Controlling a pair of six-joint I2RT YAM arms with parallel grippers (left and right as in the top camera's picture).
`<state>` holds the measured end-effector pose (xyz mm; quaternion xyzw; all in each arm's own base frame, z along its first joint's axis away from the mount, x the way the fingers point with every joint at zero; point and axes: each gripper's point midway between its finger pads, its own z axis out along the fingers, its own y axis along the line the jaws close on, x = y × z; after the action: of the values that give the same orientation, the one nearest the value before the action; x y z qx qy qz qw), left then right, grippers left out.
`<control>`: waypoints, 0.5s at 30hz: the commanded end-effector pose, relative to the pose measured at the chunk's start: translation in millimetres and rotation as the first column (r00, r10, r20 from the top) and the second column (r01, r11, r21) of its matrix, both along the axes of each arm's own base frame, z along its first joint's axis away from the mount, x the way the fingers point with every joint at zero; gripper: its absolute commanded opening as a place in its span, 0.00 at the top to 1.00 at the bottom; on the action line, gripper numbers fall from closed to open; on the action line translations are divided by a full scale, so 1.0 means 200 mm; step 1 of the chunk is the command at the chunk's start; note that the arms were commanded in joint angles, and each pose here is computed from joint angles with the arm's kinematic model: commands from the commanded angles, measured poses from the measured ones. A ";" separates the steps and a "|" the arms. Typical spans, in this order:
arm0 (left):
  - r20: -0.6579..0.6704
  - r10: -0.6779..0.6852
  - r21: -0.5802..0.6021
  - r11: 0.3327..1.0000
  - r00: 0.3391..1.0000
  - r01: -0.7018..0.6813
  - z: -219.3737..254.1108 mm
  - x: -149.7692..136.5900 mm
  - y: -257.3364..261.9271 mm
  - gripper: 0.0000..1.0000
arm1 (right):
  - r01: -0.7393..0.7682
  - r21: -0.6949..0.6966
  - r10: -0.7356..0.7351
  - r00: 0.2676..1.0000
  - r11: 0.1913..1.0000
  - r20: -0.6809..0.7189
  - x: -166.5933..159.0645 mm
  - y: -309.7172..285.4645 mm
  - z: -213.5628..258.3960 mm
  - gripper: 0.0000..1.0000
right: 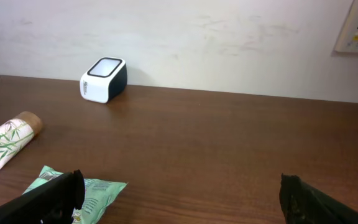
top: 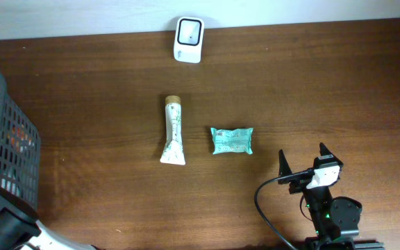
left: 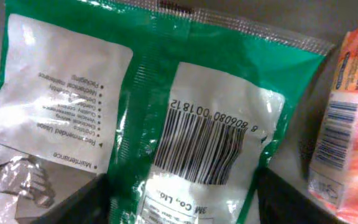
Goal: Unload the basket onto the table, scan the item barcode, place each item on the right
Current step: 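Reach the left gripper into the basket and grasp the green-white bag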
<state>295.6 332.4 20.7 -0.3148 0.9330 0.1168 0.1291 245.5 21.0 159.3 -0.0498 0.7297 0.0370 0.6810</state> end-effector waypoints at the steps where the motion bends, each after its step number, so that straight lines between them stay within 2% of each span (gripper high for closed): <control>1: -0.209 -0.034 -0.189 0.982 0.977 -0.007 -0.44 -0.26 -0.24 0.52 | -0.014 0.004 0.014 1.000 1.000 -0.007 0.00 0.01 -0.01 0.02; 7: -0.180 -0.041 -0.215 0.977 0.983 0.001 -0.43 -0.23 -0.26 1.00 | -0.014 0.004 0.014 1.000 1.000 -0.007 0.00 0.01 -0.01 0.02; 9: -0.178 -0.041 -0.217 0.976 0.983 0.002 -0.39 -0.22 -0.24 1.00 | -0.014 0.004 0.014 1.000 1.000 -0.007 0.00 0.01 -0.01 0.02; 12: -0.149 -0.038 -0.198 0.980 0.988 0.008 -0.20 -0.14 -0.18 1.00 | -0.014 0.004 0.014 1.000 1.000 -0.007 0.00 0.01 -0.01 0.02; 15: -0.059 -0.028 -0.097 0.995 0.998 0.022 0.18 -0.02 -0.04 1.00 | -0.014 0.004 0.014 1.000 1.000 -0.007 0.00 0.01 -0.01 0.02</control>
<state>284.8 319.5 33.2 -0.3052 0.9452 0.0877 0.0764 245.5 21.0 159.3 -0.0499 0.7297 0.0369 0.6810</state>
